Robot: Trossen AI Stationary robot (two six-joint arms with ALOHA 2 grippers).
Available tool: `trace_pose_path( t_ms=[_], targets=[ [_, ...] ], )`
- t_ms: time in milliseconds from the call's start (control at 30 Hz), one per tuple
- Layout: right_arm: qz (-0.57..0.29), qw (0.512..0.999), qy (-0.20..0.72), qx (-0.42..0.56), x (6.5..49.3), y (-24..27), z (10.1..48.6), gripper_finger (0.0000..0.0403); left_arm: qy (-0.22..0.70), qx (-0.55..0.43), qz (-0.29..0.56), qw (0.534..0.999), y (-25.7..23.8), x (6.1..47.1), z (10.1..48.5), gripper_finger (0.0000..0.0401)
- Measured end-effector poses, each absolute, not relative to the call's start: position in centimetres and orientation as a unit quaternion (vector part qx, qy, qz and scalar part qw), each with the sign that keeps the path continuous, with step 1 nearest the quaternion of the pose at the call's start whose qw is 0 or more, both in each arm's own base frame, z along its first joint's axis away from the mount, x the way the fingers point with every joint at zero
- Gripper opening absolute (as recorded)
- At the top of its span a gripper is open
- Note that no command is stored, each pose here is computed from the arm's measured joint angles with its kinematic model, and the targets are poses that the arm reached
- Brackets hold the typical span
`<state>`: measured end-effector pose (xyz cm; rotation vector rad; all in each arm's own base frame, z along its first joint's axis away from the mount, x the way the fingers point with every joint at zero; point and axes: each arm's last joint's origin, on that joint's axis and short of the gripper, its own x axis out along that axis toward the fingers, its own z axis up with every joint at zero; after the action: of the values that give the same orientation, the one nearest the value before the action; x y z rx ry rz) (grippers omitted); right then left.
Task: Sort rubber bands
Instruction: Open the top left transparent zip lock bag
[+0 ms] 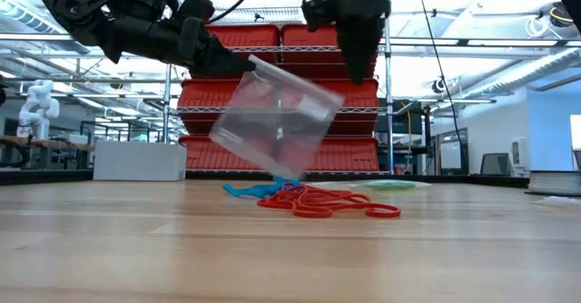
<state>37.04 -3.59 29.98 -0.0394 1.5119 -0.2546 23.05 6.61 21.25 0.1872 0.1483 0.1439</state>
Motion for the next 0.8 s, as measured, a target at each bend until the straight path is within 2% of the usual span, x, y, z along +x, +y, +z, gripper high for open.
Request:
trace_pose_path(
  t_ms=[200,333,433,633,800],
  targets=[
    [-0.121,0.755,0.645,-0.009,36.1,-2.5,32.3,0.0131,0.074,0.093,0.072,0.99,6.6,23.1,21.2,0.0],
    [-0.133,0.798,0.588,-0.012,36.6,-2.4,33.5,0.0148,0.074,0.093,0.07,0.99,6.6,23.1,21.2,0.0],
    [-0.128,0.822,0.554,-0.032,37.6,-2.5,33.3,0.012,0.074,0.093,0.069,0.99,6.6,23.1,21.2,0.0],
    [-0.114,0.854,0.502,-0.071,39.4,-2.8,31.3,0.0012,0.077,0.092,0.068,0.99,6.6,23.1,21.2,0.0],
    [-0.111,0.865,0.484,-0.076,39.9,-3.0,30.2,0.0007,0.078,0.092,0.067,0.99,6.6,23.1,21.2,0.0]
  ],
)
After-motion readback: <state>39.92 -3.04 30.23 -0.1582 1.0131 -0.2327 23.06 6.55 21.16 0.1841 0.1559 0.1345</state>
